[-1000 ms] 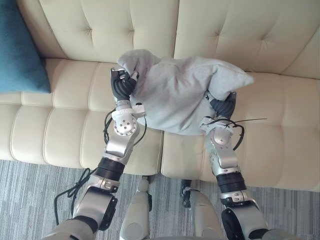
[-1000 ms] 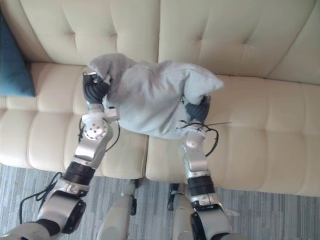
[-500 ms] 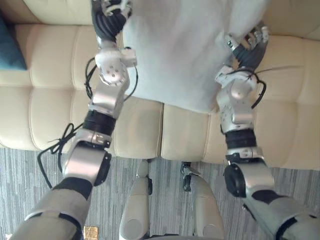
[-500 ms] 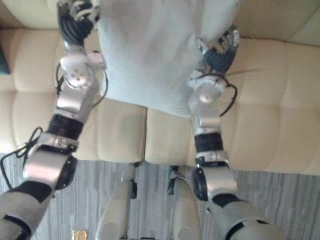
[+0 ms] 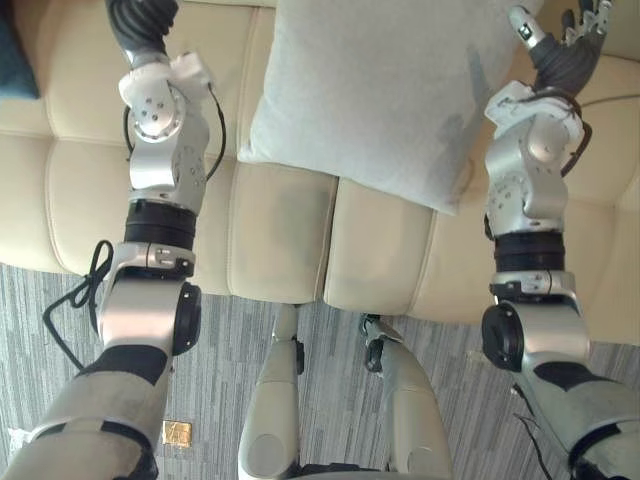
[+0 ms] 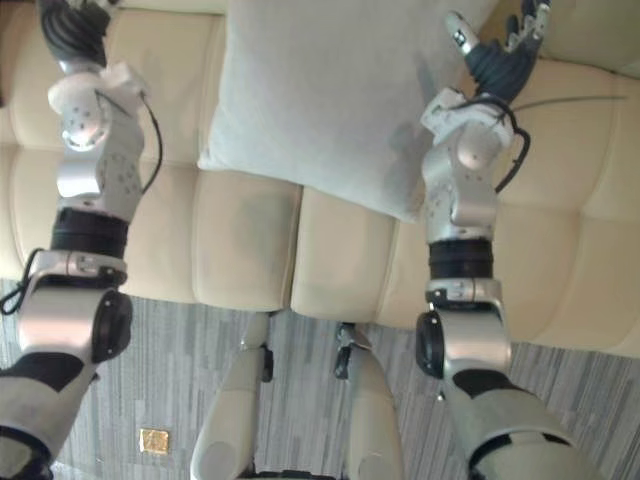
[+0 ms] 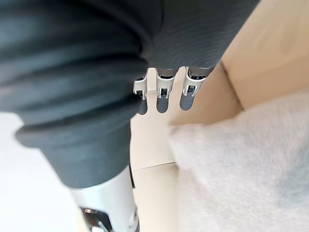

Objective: Pick up cushions and gather them together orderly.

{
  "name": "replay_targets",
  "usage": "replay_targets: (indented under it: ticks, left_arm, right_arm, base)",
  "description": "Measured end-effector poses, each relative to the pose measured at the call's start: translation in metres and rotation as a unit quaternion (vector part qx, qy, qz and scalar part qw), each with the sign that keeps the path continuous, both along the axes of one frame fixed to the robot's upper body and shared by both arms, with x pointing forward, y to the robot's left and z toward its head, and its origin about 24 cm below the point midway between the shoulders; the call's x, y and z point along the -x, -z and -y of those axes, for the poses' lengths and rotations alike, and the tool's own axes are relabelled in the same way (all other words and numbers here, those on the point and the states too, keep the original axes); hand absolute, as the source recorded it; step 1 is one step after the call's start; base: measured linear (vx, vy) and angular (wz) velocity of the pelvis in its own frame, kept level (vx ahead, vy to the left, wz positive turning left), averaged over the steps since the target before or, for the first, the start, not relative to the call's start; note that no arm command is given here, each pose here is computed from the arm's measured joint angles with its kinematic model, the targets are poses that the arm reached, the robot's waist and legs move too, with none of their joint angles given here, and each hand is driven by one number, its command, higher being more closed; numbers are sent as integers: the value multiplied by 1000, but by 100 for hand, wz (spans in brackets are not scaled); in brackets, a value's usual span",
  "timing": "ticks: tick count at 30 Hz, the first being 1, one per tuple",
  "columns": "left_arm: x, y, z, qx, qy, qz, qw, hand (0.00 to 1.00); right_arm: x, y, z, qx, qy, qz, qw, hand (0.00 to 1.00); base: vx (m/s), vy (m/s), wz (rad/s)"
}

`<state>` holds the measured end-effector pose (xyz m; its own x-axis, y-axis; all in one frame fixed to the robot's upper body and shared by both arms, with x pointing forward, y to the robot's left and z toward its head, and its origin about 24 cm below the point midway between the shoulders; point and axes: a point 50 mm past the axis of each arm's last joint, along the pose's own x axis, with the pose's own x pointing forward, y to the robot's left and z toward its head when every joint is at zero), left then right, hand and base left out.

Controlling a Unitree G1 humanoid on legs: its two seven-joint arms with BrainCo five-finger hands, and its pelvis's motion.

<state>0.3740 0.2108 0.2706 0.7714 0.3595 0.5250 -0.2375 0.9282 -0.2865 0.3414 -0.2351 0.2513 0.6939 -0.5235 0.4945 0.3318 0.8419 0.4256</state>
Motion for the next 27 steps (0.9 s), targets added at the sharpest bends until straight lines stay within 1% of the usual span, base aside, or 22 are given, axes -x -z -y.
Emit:
replay_targets:
  ticks: [1,3,4,5,7,8,9,11,13,15,17,18,19,20,22,23,25,27]
  left_arm:
    - [5,21,-3,-4,-6,-16,1000,0]
    - [15,54,-4,-8,-14,-46,999,0]
    - [22,81,-2,-6,-12,-73,997,0]
    - [29,101,1,-3,-9,-94,996,0]
    - [47,159,12,4,7,-174,985,0]
    - [52,171,15,5,12,-192,981,0]
    - [65,196,19,4,23,-228,973,0]
    - [91,232,16,-3,28,-284,958,0]
    - [107,250,14,-7,32,-318,948,0]
    - [133,283,13,-6,40,-382,923,0]
    - [156,319,14,-7,46,-458,888,0]
    - [163,329,15,-5,49,-478,877,0]
    - [174,345,18,-4,54,-514,856,0]
    - [179,352,19,-7,55,-530,846,0]
    - [201,378,24,-14,69,-592,803,0]
    - [205,382,25,-17,70,-602,795,0]
    - [221,398,26,-18,69,-643,762,0]
    - [228,404,27,-27,71,-661,746,0]
  right_arm:
    - [11,22,9,-8,12,-14,1000,0]
    - [27,53,17,-15,33,-38,999,0]
    - [40,75,19,-12,43,-62,997,0]
    - [49,90,18,-9,46,-80,996,0]
    - [65,131,12,-4,41,-145,989,0]
    - [70,140,11,-3,40,-161,986,0]
    - [80,159,10,2,40,-194,980,0]
    - [97,188,7,11,33,-251,967,0]
    - [105,207,4,20,21,-290,956,0]
    - [122,246,-1,22,-3,-370,929,0]
    - [143,286,-8,-2,-25,-450,892,0]
    - [149,297,-11,-9,-33,-472,881,0]
    - [159,314,-16,-13,-49,-510,859,0]
    - [163,321,-18,-13,-55,-526,849,0]
    - [180,347,-26,-32,-73,-580,811,0]
    - [184,352,-27,-36,-76,-591,803,0]
    - [203,372,-37,-52,-89,-634,766,0]
    - [211,380,-44,-58,-99,-654,747,0]
  base:
    - [53,-29,27]
    - [56,-24,21]
    - [33,-18,22]
    - [2,-8,21]
    - [1,8,17]
    - [10,13,25]
    - [12,12,18]
    - [38,14,5]
    - [44,3,-6]
    - [69,1,-10]
    - [73,-12,-8]
    - [56,-20,-15]
    - [45,-19,-17]
    - [50,-22,-24]
    - [26,-17,-20]
    - [24,-8,-17]
    - [44,-3,-14]
    - [16,16,-14]
